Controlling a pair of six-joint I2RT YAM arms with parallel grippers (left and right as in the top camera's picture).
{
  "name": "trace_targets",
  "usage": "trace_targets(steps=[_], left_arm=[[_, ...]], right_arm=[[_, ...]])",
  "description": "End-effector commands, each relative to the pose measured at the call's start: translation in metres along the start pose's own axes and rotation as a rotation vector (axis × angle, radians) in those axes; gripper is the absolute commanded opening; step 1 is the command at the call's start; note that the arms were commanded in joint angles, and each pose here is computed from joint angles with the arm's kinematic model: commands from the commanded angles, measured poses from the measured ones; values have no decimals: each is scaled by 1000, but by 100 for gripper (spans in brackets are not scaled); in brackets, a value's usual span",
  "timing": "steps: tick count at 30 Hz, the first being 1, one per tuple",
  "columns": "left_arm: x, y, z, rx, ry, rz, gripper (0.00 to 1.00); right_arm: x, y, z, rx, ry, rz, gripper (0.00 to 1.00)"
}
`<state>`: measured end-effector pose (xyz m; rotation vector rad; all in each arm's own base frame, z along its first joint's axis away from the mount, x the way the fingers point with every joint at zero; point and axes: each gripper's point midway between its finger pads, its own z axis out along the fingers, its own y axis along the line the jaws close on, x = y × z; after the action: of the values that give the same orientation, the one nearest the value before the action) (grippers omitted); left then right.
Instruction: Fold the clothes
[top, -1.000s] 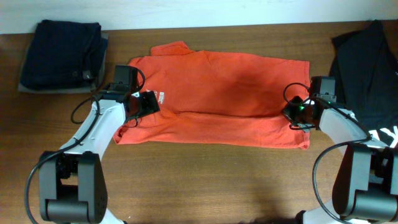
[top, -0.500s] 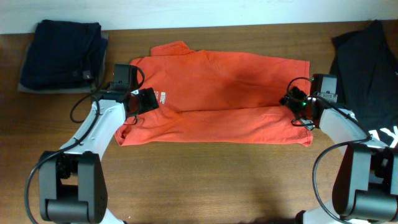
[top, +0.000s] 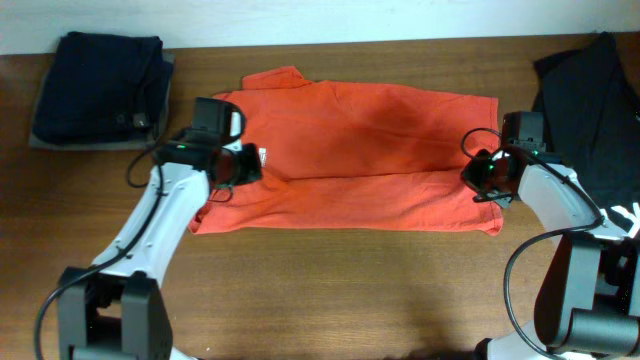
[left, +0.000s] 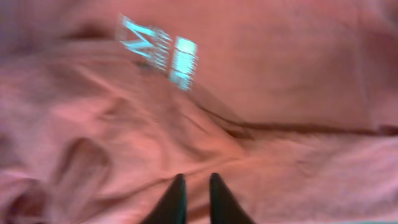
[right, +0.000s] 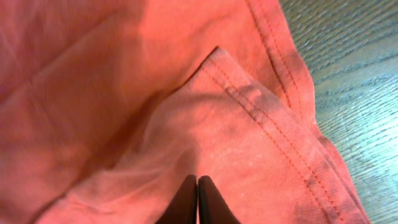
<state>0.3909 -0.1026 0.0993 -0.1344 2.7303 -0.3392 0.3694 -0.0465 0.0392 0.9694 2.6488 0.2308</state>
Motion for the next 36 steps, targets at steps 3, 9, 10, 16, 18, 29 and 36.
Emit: trace_targets(steps=[3, 9, 10, 16, 18, 29, 36], left_arm=[[30, -16, 34, 38, 139, 32, 1], [39, 1, 55, 1, 193, 1, 1], [39, 6, 59, -6, 201, -10, 1], [34, 31, 74, -31, 203, -63, 1], [31, 36, 77, -35, 194, -75, 1], [12, 80, 88, -97, 129, -144, 1], [4, 103, 84, -123, 106, -186, 1]], right_arm=[[13, 3, 8, 24, 47, -100, 4], [18, -13, 15, 59, 89, -69, 4], [20, -17, 16, 68, 101, -61, 4], [24, -34, 17, 98, 136, -46, 4], [26, -36, 17, 102, 144, -46, 4], [40, -63, 33, 211, 173, -52, 4], [39, -80, 37, 263, 180, -16, 4]])
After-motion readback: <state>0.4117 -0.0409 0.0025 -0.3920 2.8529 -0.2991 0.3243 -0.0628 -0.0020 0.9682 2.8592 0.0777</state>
